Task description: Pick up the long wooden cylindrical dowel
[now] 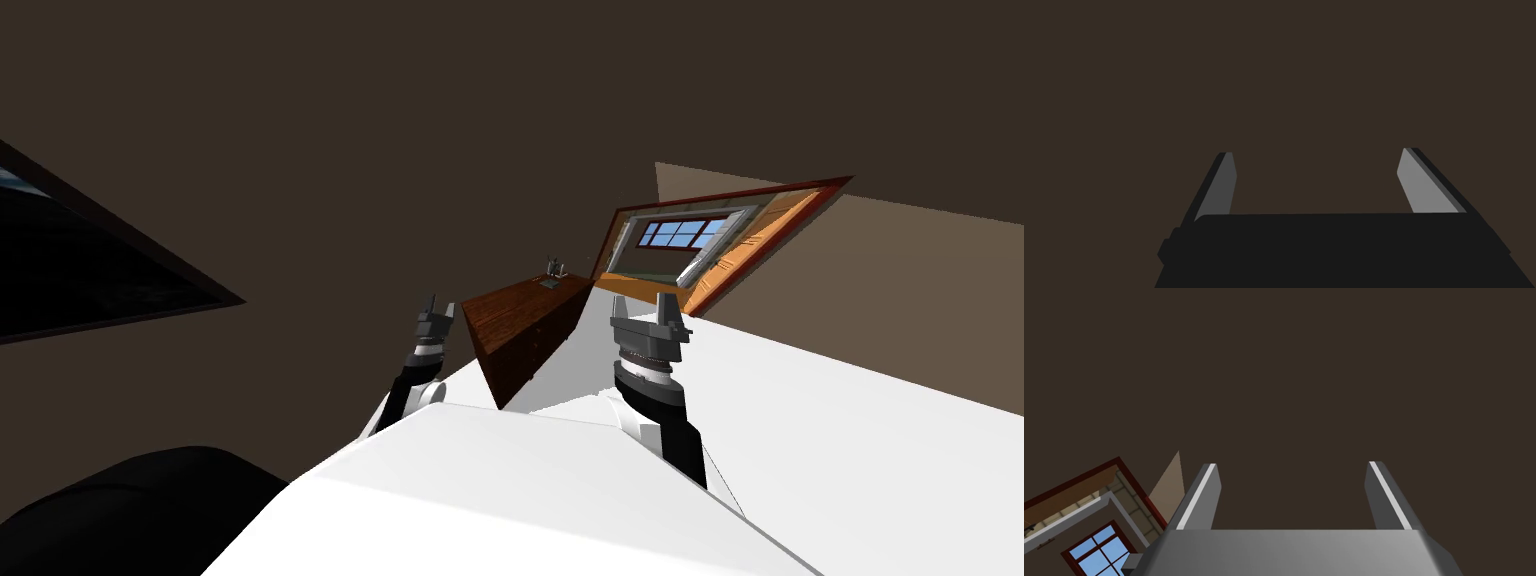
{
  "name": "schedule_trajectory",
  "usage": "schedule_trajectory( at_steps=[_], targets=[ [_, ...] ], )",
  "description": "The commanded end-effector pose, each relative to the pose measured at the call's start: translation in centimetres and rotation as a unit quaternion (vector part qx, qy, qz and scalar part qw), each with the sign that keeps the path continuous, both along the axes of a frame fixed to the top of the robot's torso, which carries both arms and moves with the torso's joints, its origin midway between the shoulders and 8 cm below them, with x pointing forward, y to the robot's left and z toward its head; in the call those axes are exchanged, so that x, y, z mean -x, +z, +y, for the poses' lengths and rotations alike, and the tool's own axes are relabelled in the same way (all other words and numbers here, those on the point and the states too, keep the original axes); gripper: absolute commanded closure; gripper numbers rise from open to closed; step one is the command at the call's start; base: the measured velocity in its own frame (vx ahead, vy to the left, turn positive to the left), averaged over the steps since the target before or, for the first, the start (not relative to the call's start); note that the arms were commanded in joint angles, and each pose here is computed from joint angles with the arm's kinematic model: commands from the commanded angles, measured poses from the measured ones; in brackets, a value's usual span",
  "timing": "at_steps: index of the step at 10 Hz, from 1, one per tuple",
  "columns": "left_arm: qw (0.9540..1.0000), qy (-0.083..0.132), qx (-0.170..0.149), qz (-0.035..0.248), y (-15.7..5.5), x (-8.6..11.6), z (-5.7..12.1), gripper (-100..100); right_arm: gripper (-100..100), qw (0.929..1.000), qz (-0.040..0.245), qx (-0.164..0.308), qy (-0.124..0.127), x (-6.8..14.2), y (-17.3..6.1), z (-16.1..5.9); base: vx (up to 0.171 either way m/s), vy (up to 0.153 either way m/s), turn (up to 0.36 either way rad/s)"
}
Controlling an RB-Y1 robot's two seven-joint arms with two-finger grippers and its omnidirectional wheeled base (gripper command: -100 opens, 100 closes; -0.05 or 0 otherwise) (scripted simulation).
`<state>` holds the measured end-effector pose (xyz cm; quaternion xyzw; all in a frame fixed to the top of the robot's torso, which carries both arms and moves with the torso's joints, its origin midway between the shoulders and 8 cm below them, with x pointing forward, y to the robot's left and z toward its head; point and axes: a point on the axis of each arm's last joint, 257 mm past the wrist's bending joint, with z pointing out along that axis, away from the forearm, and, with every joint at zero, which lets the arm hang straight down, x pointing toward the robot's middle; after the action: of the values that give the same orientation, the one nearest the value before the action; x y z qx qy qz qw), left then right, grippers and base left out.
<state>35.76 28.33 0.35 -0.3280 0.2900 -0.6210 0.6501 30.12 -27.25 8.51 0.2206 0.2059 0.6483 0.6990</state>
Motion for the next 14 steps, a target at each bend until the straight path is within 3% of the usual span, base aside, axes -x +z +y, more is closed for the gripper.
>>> schedule_trajectory(
  at_steps=[1, 5, 9, 14],
  targets=[
    [0.9996, -0.014, -0.007, 0.024, -1.0, -1.2, -0.1, -100, 0, 1.0, 0.0, 0.0, 0.0, 0.0, 0.0, 0.0, -0.042, 0.002, 0.045],
    [0.9967, -0.034, -0.012, 0.072, -2.9, -3.5, 0.2, -100, 0, 1.0, 0.0, 0.0, 0.0, 0.0, 0.0, 0.0, -0.049, -0.004, 0.039],
    [0.9901, -0.052, -0.014, 0.13, -5.4, -6.0, 0.9, -100, 0, 1.0, 0.0, 0.0, 0.0, 0.0, 0.0, 0.0, -0.037, -0.01, 0.026],
    [0.9743, -0.067, -0.009, 0.215, -9.1, -9.5, 3.0, -100, 0, 1.0, 0.0, 0.0, 0.0, 0.0, 0.0, 0.0, -0.039, -0.01, 0.01]
  ],
)
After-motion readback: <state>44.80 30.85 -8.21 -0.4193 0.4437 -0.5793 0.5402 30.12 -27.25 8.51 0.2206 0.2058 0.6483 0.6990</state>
